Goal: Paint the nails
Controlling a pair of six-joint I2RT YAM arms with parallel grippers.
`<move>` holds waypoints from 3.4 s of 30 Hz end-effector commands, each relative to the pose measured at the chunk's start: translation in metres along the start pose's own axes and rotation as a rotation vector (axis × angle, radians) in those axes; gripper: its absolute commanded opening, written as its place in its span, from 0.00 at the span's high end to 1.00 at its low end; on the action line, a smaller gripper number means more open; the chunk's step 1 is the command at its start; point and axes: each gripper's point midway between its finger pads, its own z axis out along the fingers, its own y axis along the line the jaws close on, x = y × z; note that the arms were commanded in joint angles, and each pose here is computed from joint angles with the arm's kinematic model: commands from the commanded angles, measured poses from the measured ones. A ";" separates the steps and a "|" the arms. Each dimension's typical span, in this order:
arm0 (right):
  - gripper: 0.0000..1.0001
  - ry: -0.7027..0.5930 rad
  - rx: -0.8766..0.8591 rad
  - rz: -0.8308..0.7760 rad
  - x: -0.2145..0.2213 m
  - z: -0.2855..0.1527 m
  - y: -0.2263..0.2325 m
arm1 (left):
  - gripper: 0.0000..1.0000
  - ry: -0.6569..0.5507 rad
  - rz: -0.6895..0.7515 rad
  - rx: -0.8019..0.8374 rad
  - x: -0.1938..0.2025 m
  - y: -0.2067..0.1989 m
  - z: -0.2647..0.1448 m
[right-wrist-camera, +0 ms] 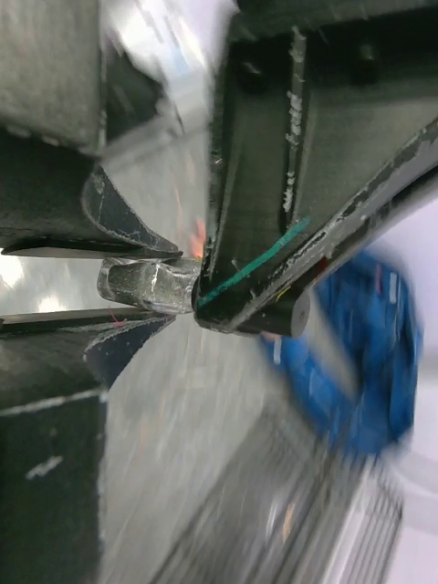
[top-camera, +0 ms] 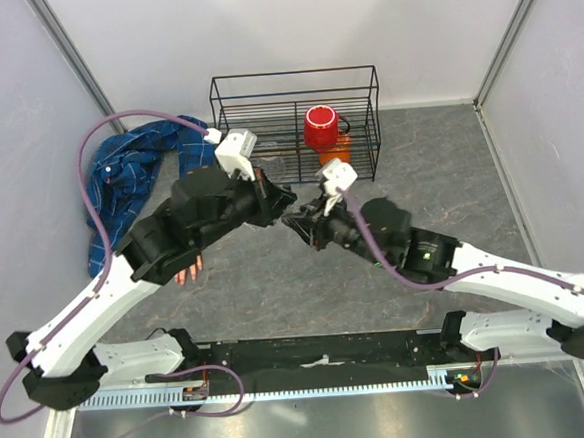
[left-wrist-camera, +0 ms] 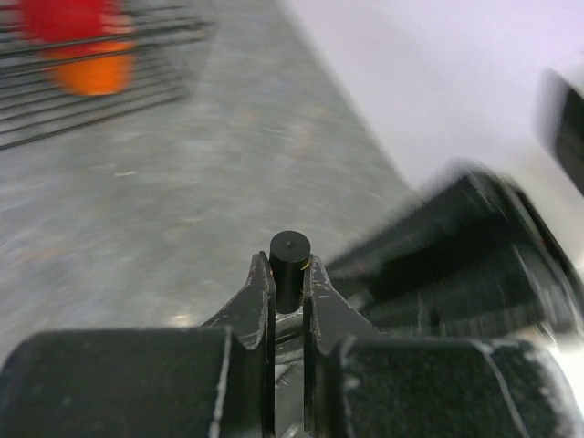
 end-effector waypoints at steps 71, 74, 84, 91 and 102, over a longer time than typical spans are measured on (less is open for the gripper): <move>1.00 -0.092 0.486 -0.291 -0.025 -0.009 -0.038 | 0.98 -0.094 -0.033 -0.312 -0.023 0.005 0.030; 1.00 -0.136 0.476 -0.280 -0.029 -0.009 -0.034 | 0.98 -0.093 -0.047 -0.319 -0.024 0.002 0.041; 1.00 -0.245 0.098 -0.239 -0.033 -0.022 0.017 | 0.64 -0.081 -0.089 0.049 -0.018 -0.043 0.021; 1.00 -0.237 -0.049 -0.206 -0.028 -0.035 0.034 | 0.13 -0.101 -0.107 0.201 -0.023 -0.057 -0.035; 1.00 -0.132 -0.400 -0.056 -0.001 -0.049 0.064 | 0.16 -0.111 -0.044 0.356 0.000 -0.059 -0.083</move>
